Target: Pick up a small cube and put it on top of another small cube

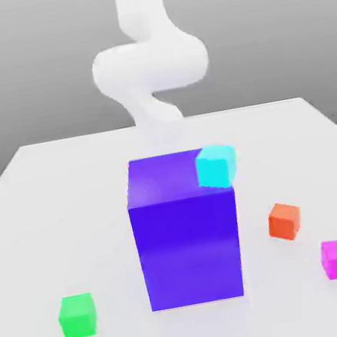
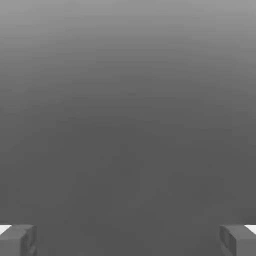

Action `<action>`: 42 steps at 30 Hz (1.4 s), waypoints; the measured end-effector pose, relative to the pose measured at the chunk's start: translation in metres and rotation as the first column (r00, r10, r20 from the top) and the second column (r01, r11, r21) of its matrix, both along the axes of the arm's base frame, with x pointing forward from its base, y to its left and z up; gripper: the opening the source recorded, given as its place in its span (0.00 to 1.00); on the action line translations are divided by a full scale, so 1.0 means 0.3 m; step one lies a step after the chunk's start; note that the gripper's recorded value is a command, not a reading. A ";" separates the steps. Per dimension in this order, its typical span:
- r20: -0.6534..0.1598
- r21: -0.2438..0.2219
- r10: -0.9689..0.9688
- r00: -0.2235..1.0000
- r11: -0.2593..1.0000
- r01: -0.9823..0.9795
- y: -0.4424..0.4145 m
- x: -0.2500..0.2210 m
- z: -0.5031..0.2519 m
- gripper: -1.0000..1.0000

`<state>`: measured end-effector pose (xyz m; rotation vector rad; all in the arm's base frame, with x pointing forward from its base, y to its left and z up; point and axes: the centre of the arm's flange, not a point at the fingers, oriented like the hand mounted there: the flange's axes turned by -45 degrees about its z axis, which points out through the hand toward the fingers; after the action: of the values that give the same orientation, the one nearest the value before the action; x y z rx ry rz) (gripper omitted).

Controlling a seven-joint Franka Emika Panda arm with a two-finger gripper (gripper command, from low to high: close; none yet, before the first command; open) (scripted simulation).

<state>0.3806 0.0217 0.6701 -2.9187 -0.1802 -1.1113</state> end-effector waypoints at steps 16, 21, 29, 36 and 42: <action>-0.455 -0.125 0.638 0.621 0.645 -0.754 0.627 0.186 -1.033 0.50; -0.579 -0.097 0.724 0.375 0.395 -0.913 0.794 0.041 -1.358 0.50; -0.662 -0.054 0.724 0.195 0.213 -0.976 0.835 -0.077 -1.753 0.50; -0.663 -0.053 0.723 0.193 0.212 -0.976 0.833 -0.081 -1.808 0.00; -0.663 -0.053 0.723 0.193 0.212 -0.976 0.834 -0.080 -1.629 0.00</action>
<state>0.3565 0.2719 0.1814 -2.3419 -2.0953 0.0016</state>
